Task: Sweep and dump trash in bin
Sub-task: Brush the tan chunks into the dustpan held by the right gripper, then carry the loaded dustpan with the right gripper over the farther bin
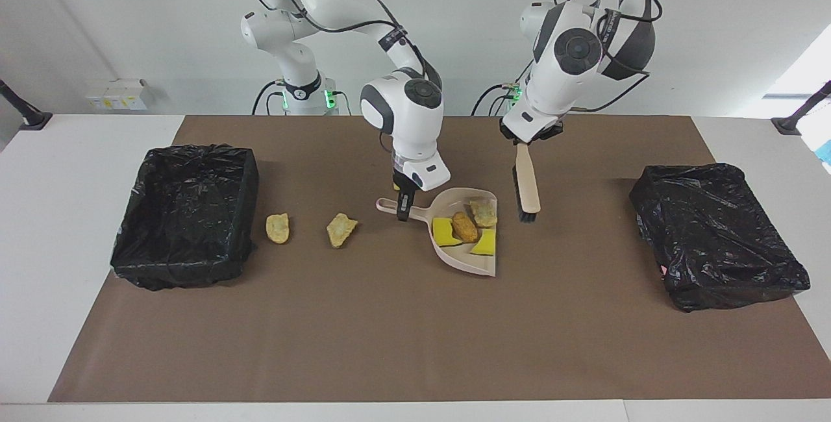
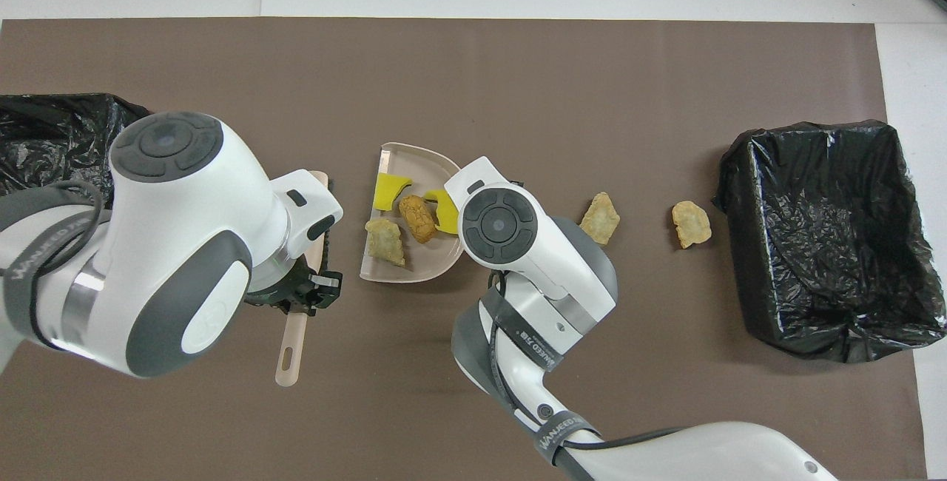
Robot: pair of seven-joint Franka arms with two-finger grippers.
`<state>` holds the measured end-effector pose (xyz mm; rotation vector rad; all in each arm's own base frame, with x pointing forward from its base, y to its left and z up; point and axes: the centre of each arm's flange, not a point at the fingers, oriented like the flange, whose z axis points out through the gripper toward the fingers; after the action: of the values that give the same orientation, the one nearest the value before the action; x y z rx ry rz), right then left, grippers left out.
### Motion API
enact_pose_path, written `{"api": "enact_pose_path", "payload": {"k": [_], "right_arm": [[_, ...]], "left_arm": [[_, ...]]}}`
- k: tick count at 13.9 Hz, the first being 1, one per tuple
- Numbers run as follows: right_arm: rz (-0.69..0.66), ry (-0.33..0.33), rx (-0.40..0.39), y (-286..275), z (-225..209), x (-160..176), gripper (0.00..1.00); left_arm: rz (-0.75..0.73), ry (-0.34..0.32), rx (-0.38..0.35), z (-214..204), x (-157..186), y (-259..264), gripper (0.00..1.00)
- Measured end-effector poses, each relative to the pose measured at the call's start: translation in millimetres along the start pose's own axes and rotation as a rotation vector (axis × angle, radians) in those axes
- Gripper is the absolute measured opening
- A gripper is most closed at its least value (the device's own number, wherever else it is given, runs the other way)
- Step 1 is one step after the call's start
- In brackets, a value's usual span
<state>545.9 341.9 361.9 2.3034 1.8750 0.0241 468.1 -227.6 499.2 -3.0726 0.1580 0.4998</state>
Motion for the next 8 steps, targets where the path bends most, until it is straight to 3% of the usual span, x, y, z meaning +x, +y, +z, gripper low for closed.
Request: {"api": "enact_pose_path", "payload": {"k": [4,8], "right_arm": [[0.041,0.011,0.024,37.8,-51.8,-61.7,0.33],[0.027,0.0,0.063,74.6,-95.8,-138.5,0.33]], "left_arm": [[0.011,-0.018,-0.035,-35.1,-56.3,7.3,0.26],[-0.016,0.008,-0.103,-16.8,-87.8,55.6,0.26]]}}
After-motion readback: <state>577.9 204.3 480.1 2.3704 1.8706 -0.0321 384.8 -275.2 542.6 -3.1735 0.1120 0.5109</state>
